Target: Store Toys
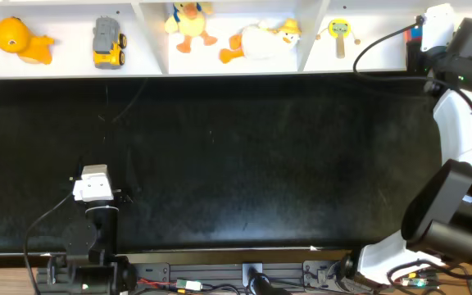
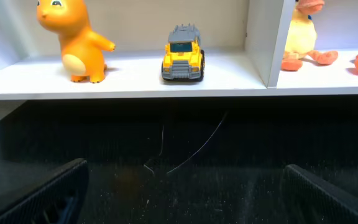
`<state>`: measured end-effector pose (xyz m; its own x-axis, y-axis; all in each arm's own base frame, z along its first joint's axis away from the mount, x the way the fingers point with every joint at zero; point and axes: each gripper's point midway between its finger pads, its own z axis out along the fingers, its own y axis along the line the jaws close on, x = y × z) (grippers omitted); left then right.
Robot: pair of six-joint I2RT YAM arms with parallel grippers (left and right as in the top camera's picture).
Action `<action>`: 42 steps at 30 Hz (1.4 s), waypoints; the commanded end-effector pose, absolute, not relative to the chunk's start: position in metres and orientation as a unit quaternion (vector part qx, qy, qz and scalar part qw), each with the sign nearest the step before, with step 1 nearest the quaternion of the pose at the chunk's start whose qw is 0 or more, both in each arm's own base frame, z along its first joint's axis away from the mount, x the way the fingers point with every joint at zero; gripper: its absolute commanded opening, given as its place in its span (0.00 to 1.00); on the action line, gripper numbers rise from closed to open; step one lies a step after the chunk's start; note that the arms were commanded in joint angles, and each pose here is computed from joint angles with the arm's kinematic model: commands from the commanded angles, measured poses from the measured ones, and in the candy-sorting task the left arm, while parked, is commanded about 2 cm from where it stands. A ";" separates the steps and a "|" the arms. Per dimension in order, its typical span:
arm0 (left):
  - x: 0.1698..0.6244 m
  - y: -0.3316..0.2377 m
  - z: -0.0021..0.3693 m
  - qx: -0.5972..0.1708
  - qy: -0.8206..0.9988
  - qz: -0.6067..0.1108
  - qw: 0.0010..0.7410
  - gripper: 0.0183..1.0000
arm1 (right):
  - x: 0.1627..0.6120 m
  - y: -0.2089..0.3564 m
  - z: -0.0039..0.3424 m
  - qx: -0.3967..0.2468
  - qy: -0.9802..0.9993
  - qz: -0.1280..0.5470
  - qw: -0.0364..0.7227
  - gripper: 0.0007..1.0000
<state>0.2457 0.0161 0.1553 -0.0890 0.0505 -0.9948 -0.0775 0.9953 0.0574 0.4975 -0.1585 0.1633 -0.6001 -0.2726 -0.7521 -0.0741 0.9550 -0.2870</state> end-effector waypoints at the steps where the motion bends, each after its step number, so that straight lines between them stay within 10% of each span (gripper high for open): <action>1: 0.245 0.015 0.157 -0.003 0.734 0.049 0.678 1.00 | 0.507 -0.161 0.180 -0.094 0.876 -0.118 0.458 0.46; 37: 0.245 0.015 0.157 -0.003 0.734 0.049 0.678 1.00 | 0.511 -0.172 0.162 -0.082 0.883 -0.135 0.442 0.47; 42: 0.245 0.015 0.157 -0.003 0.734 0.049 0.678 1.00 | 0.510 -0.173 0.162 -0.081 0.883 -0.137 0.441 0.62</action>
